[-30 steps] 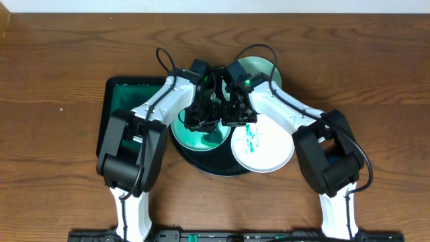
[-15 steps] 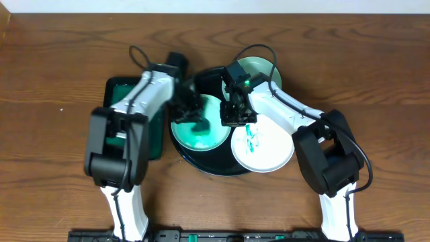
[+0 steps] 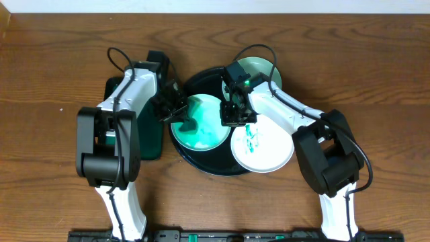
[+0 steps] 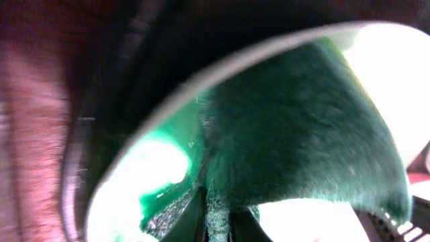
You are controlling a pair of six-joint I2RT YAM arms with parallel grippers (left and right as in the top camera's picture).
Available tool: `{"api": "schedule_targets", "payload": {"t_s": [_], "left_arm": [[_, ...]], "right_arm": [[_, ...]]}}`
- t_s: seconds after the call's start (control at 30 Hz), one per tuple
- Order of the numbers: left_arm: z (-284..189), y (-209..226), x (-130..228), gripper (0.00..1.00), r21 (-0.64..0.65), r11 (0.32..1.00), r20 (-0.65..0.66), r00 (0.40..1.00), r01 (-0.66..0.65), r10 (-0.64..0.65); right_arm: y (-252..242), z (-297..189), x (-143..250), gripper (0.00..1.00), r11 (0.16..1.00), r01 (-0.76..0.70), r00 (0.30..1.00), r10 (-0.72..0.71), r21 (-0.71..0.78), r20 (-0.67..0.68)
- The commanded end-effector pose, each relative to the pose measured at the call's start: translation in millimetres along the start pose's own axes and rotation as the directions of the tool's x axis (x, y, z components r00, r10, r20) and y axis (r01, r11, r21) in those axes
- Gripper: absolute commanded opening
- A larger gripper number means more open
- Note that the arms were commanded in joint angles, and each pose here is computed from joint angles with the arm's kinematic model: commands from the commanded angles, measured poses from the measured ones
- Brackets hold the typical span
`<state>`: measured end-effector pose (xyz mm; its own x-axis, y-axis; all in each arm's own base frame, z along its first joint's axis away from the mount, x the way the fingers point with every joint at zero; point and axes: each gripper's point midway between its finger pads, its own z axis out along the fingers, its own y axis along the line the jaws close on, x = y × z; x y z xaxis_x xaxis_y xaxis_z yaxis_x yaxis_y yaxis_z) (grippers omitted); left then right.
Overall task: Clean dirty plates on tray and stack at the side
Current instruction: 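Scrub the pale green plate surface with the sponge in the left gripper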
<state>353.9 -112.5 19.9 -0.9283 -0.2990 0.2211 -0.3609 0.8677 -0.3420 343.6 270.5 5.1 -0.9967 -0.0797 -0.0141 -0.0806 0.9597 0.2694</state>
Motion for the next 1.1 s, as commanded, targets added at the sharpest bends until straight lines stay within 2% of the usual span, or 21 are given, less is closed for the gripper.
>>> {"api": "schedule_targets", "payload": {"t_s": [0.0,0.13,0.23,0.47,0.63,0.77,0.93,1.07], "left_arm": [[21,-24,27,0.07,0.072,0.993,-0.110,0.989,-0.092,0.099],[31,-61,49,0.07,0.164,0.973,-0.147,0.972,-0.161,0.186],[37,-77,57,0.07,0.178,0.968,-0.146,0.968,-0.175,0.202],[33,-77,39,0.07,0.201,0.969,-0.098,0.981,-0.145,0.167],[19,-44,3,0.07,0.160,0.984,-0.023,0.997,-0.074,0.079],[8,5,-22,0.07,0.047,0.999,0.039,0.999,0.022,-0.024],[-2,58,-19,0.07,-0.128,0.985,0.039,0.993,0.119,-0.115],[-4,69,-4,0.07,-0.195,0.975,-0.010,0.993,0.110,-0.114]], "right_arm": [[-3,17,17,0.01,0.999,0.025,0.998,-0.023,0.024,-0.059],[-4,17,18,0.01,0.999,0.024,0.998,-0.023,0.025,-0.062],[-4,17,19,0.01,0.999,0.023,0.998,-0.021,0.028,-0.066],[-6,16,21,0.01,0.999,0.021,0.997,-0.019,0.033,-0.075],[-6,16,21,0.01,0.999,0.021,0.997,-0.019,0.033,-0.075],[-6,16,21,0.01,0.999,0.021,0.997,-0.019,0.033,-0.075],[-6,16,21,0.01,0.999,0.021,0.997,-0.019,0.033,-0.075],[-5,16,21,0.01,0.999,0.022,0.997,-0.020,0.031,-0.072]]}}
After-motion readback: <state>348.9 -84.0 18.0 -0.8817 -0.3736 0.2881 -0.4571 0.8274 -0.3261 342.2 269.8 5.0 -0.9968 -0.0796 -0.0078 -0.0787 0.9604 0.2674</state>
